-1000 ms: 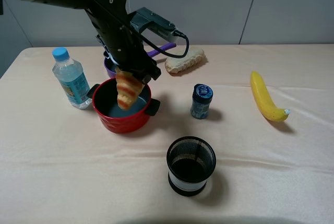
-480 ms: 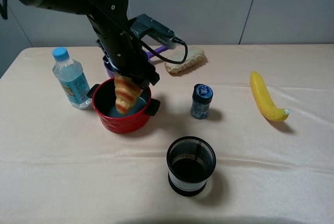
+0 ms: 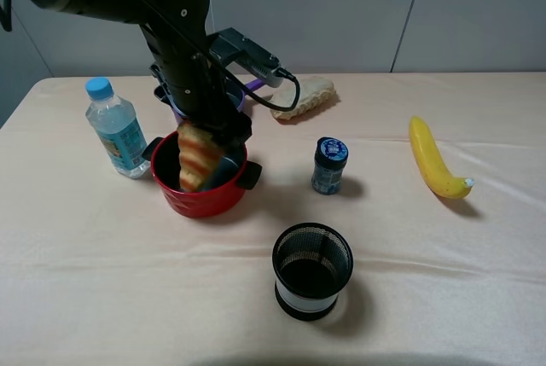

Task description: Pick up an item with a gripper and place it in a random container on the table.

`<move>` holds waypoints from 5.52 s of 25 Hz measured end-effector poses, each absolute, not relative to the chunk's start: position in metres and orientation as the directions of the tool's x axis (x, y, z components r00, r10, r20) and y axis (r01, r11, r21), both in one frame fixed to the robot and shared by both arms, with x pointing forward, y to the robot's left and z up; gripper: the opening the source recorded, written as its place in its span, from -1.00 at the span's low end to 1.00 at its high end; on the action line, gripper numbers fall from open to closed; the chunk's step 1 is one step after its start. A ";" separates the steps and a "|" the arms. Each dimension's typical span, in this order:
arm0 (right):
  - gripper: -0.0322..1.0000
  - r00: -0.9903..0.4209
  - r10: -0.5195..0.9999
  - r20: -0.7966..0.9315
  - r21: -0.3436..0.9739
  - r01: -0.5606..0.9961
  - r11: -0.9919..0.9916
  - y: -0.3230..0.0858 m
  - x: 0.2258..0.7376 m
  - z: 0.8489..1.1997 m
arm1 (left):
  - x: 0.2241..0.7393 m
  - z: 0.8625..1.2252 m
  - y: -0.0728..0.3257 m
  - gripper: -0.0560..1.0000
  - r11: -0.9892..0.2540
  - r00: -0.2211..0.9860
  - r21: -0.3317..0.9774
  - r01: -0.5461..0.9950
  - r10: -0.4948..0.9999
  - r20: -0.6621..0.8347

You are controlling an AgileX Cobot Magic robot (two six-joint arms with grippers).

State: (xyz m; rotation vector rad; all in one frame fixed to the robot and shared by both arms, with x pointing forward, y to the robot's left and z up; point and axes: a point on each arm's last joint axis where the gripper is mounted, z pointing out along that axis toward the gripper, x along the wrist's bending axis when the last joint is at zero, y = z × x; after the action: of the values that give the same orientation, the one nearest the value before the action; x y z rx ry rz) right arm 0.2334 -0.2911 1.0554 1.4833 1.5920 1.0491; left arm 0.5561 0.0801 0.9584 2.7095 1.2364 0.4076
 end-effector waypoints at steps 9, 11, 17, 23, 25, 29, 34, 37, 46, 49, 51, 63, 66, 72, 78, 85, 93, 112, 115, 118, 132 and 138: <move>0.41 -0.089 0.996 0.029 0.908 0.419 0.011 -0.291 0.233 1.055 | 0.556 0.958 0.080 0.94 -0.658 0.629 0.232 0.716 0.753 0.195; 0.41 -0.089 0.996 0.029 0.908 0.419 0.011 -0.291 0.233 1.055 | 0.556 0.958 0.080 0.94 -0.658 0.629 0.232 0.716 0.753 0.195; 0.41 -0.089 0.996 0.029 0.908 0.419 0.011 -0.291 0.233 1.055 | 0.556 0.961 0.081 0.94 -0.646 0.618 0.241 0.724 0.763 0.189; 0.41 -0.089 0.996 0.029 0.908 0.419 0.011 -0.291 0.233 1.055 | 0.553 0.977 0.080 0.94 -0.607 0.590 0.288 0.741 0.793 0.155; 0.41 -0.089 0.996 0.029 0.908 0.419 0.011 -0.291 0.233 1.055 | 0.551 0.983 0.080 0.94 -0.591 0.580 0.301 0.749 0.803 0.133; 0.41 -0.089 0.996 0.029 0.908 0.419 0.011 -0.291 0.233 1.055 | 0.545 0.993 0.080 0.94 -0.560 0.564 0.317 0.766 0.821 0.087; 0.41 -0.089 0.996 0.029 0.908 0.419 0.011 -0.291 0.233 1.055 | 0.535 1.016 0.085 0.94 -0.543 0.559 0.332 0.771 0.827 0.056; 0.41 -0.089 0.996 0.029 0.908 0.419 0.011 -0.291 0.233 1.055 | 0.528 1.031 0.089 0.94 -0.533 0.552 0.330 0.779 0.833 0.042; 0.41 -0.091 0.995 0.032 0.908 0.419 0.009 -0.291 0.233 1.055 | 0.498 1.074 0.105 0.94 -0.495 0.533 0.328 0.804 0.846 -0.030; 0.41 -0.091 0.995 0.032 0.908 0.419 0.009 -0.291 0.233 1.055 | 0.486 1.086 0.111 0.94 -0.491 0.532 0.316 0.811 0.845 -0.051; 0.41 -0.091 0.995 0.032 0.908 0.419 0.009 -0.291 0.233 1.055 | 0.478 1.094 0.115 0.94 -0.497 0.536 0.308 0.811 0.843 -0.051; 0.41 -0.091 0.995 0.032 0.908 0.419 0.009 -0.291 0.233 1.055 | 0.425 1.137 0.146 0.94 -0.512 0.561 0.326 0.794 0.825 -0.070; 0.41 -0.091 0.995 0.032 0.908 0.419 0.009 -0.291 0.233 1.055 | 0.410 1.138 0.159 0.94 -0.509 0.562 0.341 0.790 0.824 -0.072; 0.41 -0.091 0.995 0.032 0.908 0.419 0.009 -0.291 0.233 1.055 | 0.375 1.134 0.187 0.94 -0.502 0.564 0.371 0.781 0.823 -0.074; 0.41 -0.091 0.995 0.032 0.908 0.419 0.009 -0.291 0.233 1.055 | 0.336 1.127 0.216 0.94 -0.483 0.569 0.425 0.766 0.816 -0.099; 0.41 -0.091 0.995 0.032 0.908 0.419 0.009 -0.291 0.233 1.055 | 0.297 1.115 0.247 0.94 -0.453 0.578 0.510 0.731 0.808 -0.111; 0.41 -0.091 0.995 0.032 0.908 0.419 0.009 -0.291 0.233 1.055 | 0.260 1.096 0.279 0.94 -0.365 0.544 0.621 0.694 0.831 -0.119; 0.41 -0.091 0.995 0.032 0.908 0.419 0.009 -0.291 0.233 1.055 | 0.226 1.047 0.301 0.94 -0.002 0.081 0.780 0.625 0.995 -0.063; 0.41 -0.091 0.995 0.032 0.908 0.419 0.009 -0.291 0.233 1.055 | 0.226 1.040 0.301 0.94 -0.025 0.069 0.807 0.589 0.997 -0.019; 0.41 -0.091 0.995 0.032 0.908 0.419 0.009 -0.291 0.233 1.055 | 0.227 1.040 0.300 0.94 -0.058 0.078 0.813 0.579 0.997 0.016; 0.41 -0.091 0.995 0.032 0.908 0.419 0.009 -0.291 0.233 1.055 | 0.227 1.040 0.300 0.94 -0.065 0.079 0.818 0.572 0.997 0.023; 0.41 -0.091 0.995 0.032 0.908 0.419 0.009 -0.291 0.233 1.055 | 0.227 1.040 0.300 0.94 -0.065 0.079 0.818 0.572 0.997 0.023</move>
State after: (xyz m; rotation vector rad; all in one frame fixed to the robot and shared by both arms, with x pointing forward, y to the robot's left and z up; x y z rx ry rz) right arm 0.2333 -0.2908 1.0554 1.4841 1.5931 1.0537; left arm 0.2275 0.3004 1.0405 1.7135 1.5633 0.8369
